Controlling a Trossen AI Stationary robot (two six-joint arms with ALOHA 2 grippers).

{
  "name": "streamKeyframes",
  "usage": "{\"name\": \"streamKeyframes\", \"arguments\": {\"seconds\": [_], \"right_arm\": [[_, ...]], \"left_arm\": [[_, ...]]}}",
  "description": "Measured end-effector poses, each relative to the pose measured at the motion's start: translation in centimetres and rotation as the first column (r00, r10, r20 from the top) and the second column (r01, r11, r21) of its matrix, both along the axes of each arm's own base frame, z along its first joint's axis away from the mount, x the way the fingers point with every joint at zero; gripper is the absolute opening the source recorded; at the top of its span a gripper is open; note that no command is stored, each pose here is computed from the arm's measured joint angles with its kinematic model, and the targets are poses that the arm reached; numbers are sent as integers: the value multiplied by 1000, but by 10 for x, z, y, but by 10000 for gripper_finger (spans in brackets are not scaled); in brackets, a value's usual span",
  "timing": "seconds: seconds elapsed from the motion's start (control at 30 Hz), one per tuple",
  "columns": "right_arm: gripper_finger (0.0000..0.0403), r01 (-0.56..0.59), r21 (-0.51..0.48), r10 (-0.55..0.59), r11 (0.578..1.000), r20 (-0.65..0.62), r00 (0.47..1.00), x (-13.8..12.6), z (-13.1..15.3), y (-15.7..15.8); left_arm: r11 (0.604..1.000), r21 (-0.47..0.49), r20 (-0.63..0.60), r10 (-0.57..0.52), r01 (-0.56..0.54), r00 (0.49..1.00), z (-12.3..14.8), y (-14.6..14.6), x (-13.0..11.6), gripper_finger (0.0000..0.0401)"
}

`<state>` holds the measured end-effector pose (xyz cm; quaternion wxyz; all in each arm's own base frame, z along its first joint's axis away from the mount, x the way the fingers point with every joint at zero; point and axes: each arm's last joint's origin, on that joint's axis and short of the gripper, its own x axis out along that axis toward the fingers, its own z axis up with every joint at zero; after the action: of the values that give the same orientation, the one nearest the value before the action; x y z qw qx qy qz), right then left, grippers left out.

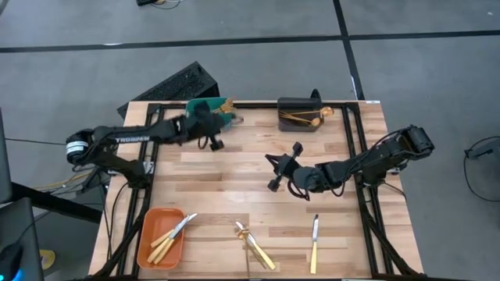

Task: Sort silverware by color (type)
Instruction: Put the gold fork into the green bin, then put the yellow table knife into the orange bin

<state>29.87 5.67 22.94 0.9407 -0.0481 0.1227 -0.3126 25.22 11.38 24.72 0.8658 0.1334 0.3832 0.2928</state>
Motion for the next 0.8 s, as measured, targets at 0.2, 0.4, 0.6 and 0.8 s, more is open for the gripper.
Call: {"name": "streamKeyframes", "arguments": {"seconds": [0.2,0.4,0.6,0.8], "right_arm": [[40,7,29,-7,1000,1,1000,-1,-2,0],[40,22,63,-20,998,-39,999,-4,-9,0],[40,37,85,-35,996,-28,999,-4,-10,-2],[40,37,84,-34,996,-29,999,-4,-10,-2]], "left_arm": [[996,-54,-101,68,-74,993,-17,64,-21,4],[982,-122,-194,117,-142,974,-39,98,-32,17],[974,-146,-190,143,-172,971,-47,104,-30,31],[970,-156,-170,160,-187,972,-47,103,-28,57]]}}
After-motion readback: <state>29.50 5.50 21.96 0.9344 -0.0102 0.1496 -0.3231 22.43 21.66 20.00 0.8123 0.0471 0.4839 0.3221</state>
